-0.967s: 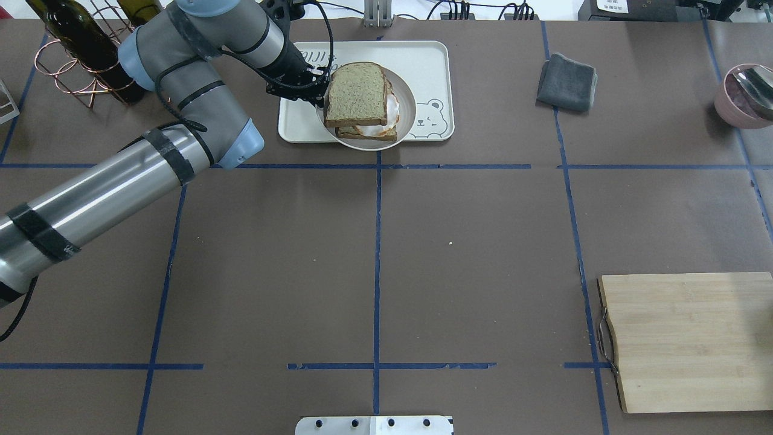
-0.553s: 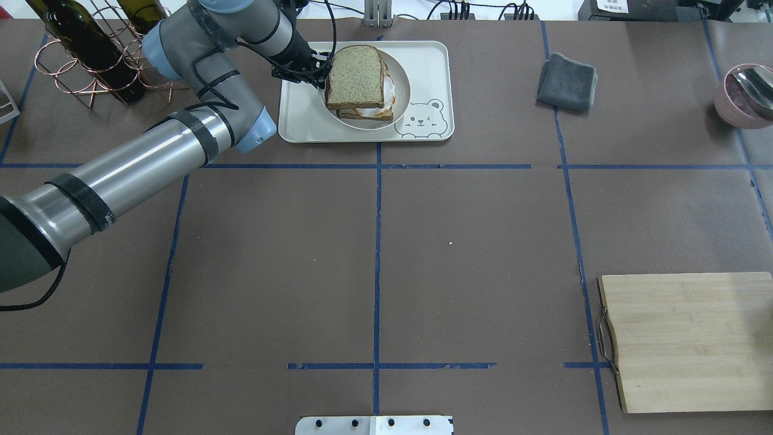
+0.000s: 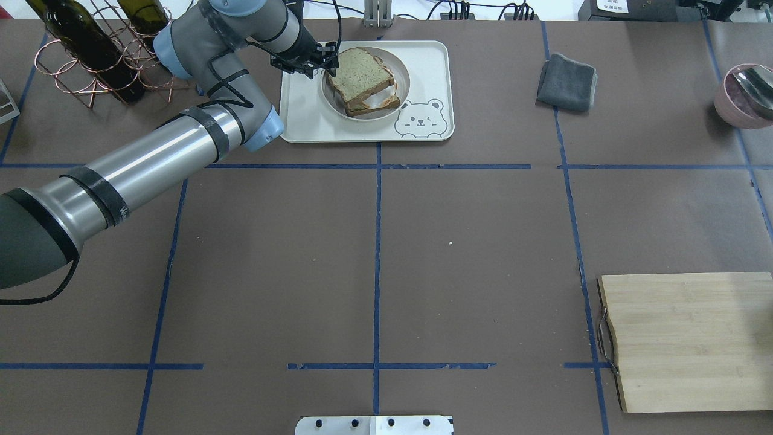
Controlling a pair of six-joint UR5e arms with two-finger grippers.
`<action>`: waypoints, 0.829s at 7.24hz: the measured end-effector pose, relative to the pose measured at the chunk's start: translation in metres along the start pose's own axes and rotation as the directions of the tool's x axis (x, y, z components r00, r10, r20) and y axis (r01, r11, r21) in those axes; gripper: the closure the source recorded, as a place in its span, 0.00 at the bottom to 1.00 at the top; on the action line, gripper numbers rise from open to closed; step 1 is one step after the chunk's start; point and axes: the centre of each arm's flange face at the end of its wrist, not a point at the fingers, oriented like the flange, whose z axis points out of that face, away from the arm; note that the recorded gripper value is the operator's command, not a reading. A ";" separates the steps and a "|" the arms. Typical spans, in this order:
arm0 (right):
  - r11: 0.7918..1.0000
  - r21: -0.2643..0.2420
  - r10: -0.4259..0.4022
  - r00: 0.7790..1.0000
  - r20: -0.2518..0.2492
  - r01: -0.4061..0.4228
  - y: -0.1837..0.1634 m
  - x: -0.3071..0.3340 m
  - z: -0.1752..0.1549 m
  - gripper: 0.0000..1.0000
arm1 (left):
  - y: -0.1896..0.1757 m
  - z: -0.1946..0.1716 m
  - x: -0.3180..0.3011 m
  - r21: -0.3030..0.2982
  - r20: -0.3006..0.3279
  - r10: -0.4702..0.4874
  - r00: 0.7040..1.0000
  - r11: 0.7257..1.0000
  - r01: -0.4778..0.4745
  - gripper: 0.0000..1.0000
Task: Make sandwich and place on tray
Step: 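Lift the plate with the left gripper and carry it onto the white tray, then release the plate with the left gripper and withdraw the left arm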
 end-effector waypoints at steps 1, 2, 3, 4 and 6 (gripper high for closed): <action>1.000 0.001 -0.001 1.000 0.000 0.001 0.000 0.000 0.000 0.00 | -0.002 -0.004 0.004 0.006 -0.007 0.025 1.000 1.000 -0.025 0.00; 1.000 0.002 -0.002 1.000 0.001 0.002 -0.001 -0.001 -0.001 0.00 | -0.004 -0.015 0.013 0.015 -0.020 0.050 0.999 0.999 -0.049 0.00; 1.000 0.004 -0.004 1.000 0.001 0.004 -0.001 -0.002 -0.002 0.00 | -0.002 -0.034 0.023 0.019 -0.031 0.065 0.997 0.998 -0.064 0.00; 1.000 0.006 -0.006 1.000 -0.002 0.006 -0.001 -0.003 -0.003 0.00 | 0.014 -0.062 0.025 0.000 -0.047 0.073 0.996 0.997 -0.073 0.00; 1.000 0.006 -0.005 1.000 -0.006 0.005 0.000 -0.002 -0.003 0.00 | 0.077 -0.144 0.002 -0.065 -0.081 0.085 0.993 0.994 -0.091 0.00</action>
